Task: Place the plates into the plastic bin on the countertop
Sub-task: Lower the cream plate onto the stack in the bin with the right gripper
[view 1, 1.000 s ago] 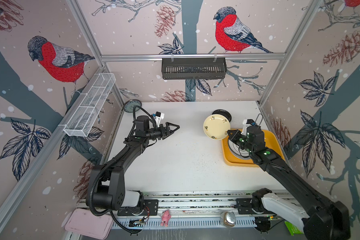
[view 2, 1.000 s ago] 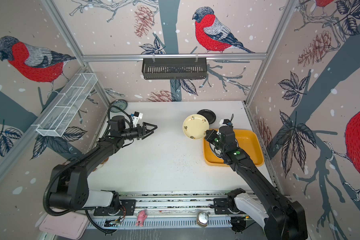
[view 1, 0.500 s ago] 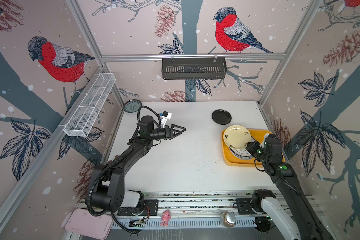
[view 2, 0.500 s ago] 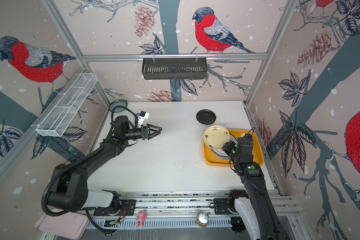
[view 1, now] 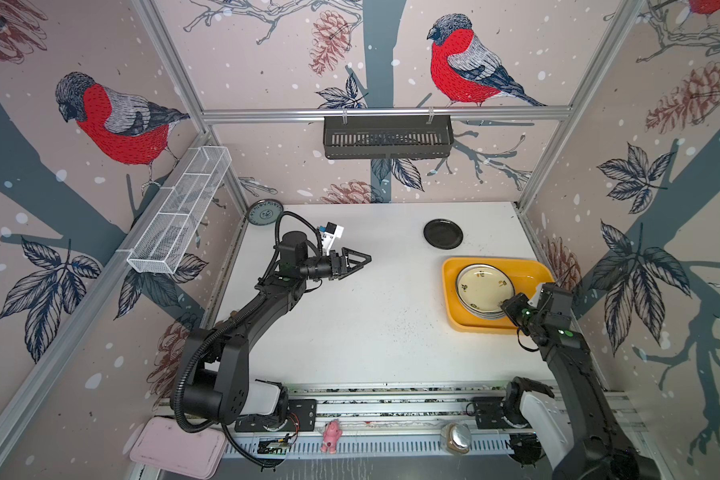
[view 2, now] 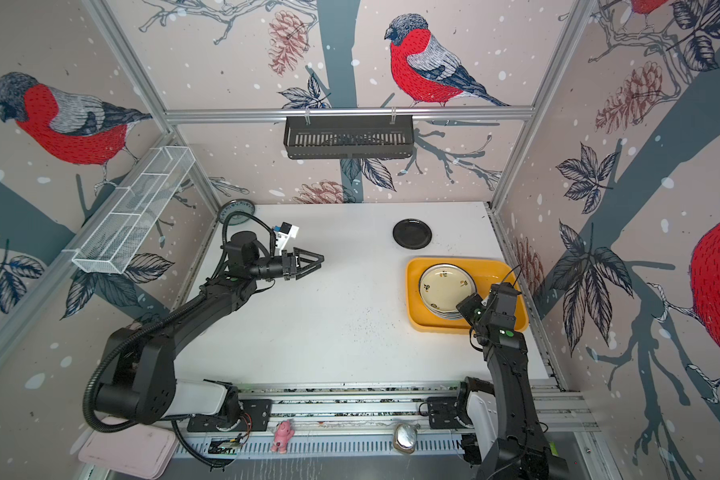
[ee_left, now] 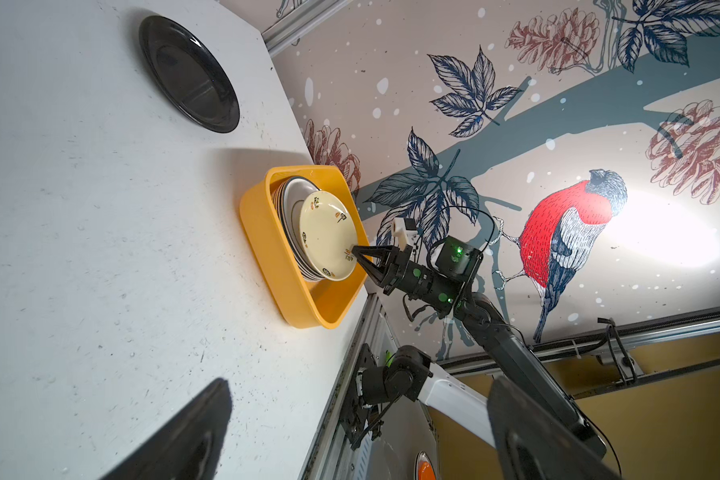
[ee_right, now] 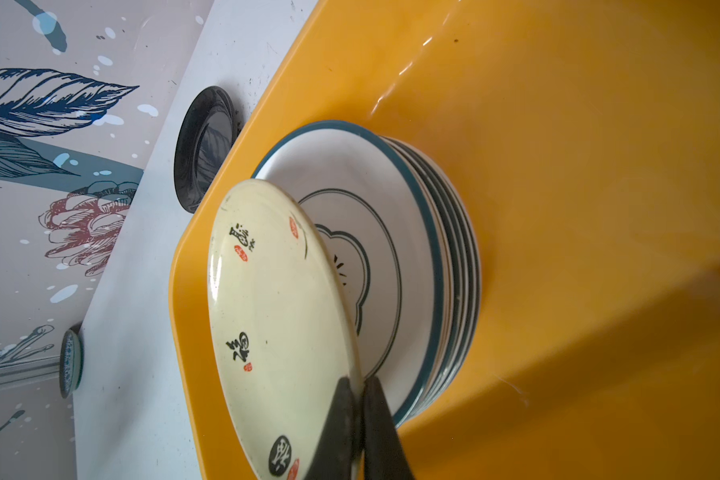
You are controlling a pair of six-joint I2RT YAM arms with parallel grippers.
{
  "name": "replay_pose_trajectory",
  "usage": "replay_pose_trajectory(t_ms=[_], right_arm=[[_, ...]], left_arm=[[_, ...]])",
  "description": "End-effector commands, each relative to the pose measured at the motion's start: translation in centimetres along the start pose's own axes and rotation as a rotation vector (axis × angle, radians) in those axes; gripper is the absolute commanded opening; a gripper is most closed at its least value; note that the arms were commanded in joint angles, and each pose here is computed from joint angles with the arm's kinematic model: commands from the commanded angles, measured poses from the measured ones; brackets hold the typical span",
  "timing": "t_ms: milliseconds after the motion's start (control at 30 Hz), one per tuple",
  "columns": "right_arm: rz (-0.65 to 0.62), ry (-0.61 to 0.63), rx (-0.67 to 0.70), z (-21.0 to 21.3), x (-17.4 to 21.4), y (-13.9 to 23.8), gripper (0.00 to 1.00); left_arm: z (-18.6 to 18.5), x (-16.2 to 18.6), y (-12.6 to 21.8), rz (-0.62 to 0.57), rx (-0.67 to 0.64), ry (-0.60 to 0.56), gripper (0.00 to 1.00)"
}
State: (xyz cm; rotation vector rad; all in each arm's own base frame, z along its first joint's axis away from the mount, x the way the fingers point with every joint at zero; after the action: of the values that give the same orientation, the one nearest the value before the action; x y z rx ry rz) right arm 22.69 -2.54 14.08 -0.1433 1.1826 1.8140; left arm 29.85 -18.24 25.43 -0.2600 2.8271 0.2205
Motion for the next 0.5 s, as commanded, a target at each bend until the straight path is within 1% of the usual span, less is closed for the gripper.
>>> replay_pose_trajectory(t_ms=[0, 467], right_arm=[[-0.031, 0.021, -0.062, 0.6, -0.6, -0.1, 0.03], [-0.032, 0.004, -0.052, -0.5, -0.9, -1.2, 0.03]], left_arm=[[-0.6, -0.2, 0.1, -0.003, 0.003, -0.055, 0.96], [-0.7, -0.2, 0.1, -0.009, -0.007, -0.057, 0.96]])
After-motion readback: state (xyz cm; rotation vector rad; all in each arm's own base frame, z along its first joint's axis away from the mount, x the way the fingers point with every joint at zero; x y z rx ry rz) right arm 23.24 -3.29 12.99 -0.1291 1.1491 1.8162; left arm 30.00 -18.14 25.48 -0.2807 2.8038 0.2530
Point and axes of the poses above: each gripper's point midway between its finger pads, its own y axis back along the fingers, its own z axis along the line the jaws close on, x = y × z, the point moved 5 cm from there along y, back along the fingers, and after that the axes turned 10 degrees about y, right-handed, at the moved point
